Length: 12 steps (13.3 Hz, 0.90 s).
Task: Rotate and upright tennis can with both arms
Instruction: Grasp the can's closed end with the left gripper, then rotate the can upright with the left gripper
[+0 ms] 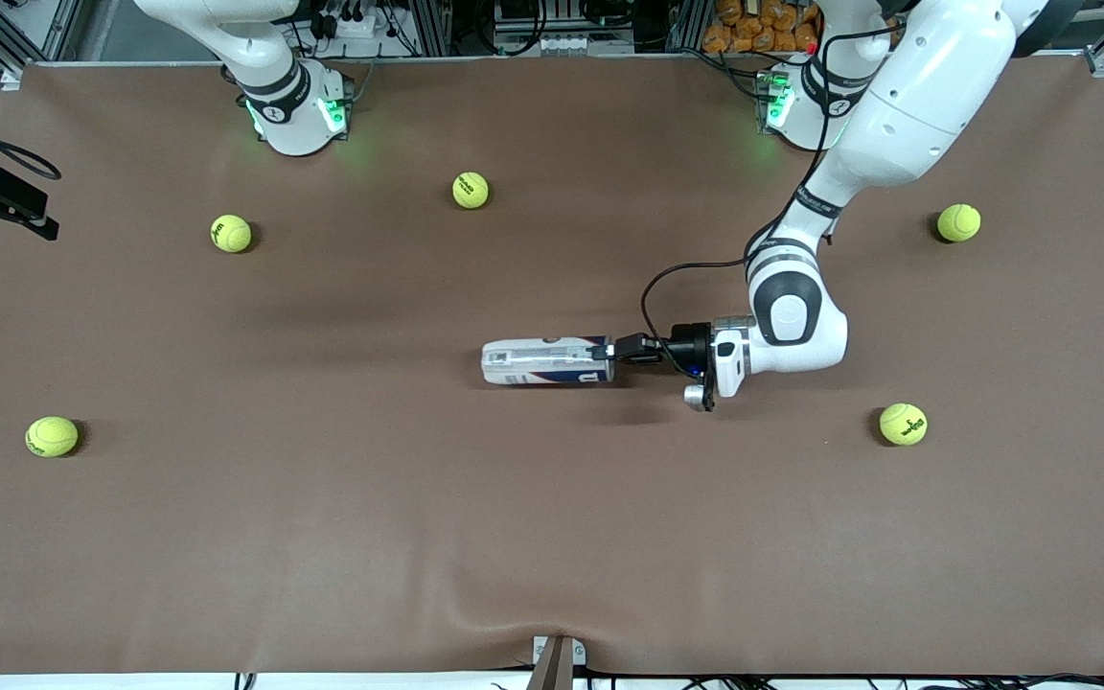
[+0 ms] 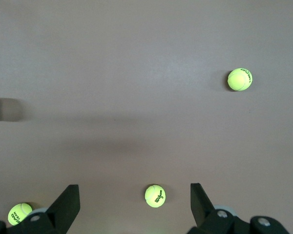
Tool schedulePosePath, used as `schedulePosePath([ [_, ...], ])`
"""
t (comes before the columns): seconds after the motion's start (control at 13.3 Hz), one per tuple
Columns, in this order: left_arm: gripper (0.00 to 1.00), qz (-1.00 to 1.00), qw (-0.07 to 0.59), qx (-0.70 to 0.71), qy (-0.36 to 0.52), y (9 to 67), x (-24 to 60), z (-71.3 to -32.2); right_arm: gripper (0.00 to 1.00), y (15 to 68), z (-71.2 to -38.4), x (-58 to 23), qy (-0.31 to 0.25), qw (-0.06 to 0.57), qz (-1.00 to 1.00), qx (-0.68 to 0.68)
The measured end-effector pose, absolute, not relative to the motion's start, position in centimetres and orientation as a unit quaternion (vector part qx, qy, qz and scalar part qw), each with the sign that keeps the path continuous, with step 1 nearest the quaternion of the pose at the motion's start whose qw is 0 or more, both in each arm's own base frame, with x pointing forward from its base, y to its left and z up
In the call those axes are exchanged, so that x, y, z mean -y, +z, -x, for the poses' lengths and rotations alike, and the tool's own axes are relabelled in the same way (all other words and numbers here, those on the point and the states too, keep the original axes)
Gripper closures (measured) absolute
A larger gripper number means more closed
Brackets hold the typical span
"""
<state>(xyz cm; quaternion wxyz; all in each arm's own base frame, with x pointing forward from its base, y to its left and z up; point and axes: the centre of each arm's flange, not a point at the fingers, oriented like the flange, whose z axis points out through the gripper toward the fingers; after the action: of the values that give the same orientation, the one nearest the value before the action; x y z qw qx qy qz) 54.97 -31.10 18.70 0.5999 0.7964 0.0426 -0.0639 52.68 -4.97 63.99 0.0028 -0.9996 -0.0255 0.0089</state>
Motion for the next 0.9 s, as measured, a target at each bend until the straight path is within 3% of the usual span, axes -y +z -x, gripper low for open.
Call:
schedulePosePath([
  [0.45, 0.95, -0.85, 0.51, -0.068, -0.107, 28.7, 35.2, -55.4, 0.0, 64.0, -52.7, 4.9, 0.009, 0.003, 1.0, 0.026],
  [0.9, 0.95, -0.932, 0.325, -0.126, -0.098, 42.0, 42.1, -55.1, 0.0, 64.0, -52.7, 4.9, 0.009, 0.003, 1.0, 0.026],
])
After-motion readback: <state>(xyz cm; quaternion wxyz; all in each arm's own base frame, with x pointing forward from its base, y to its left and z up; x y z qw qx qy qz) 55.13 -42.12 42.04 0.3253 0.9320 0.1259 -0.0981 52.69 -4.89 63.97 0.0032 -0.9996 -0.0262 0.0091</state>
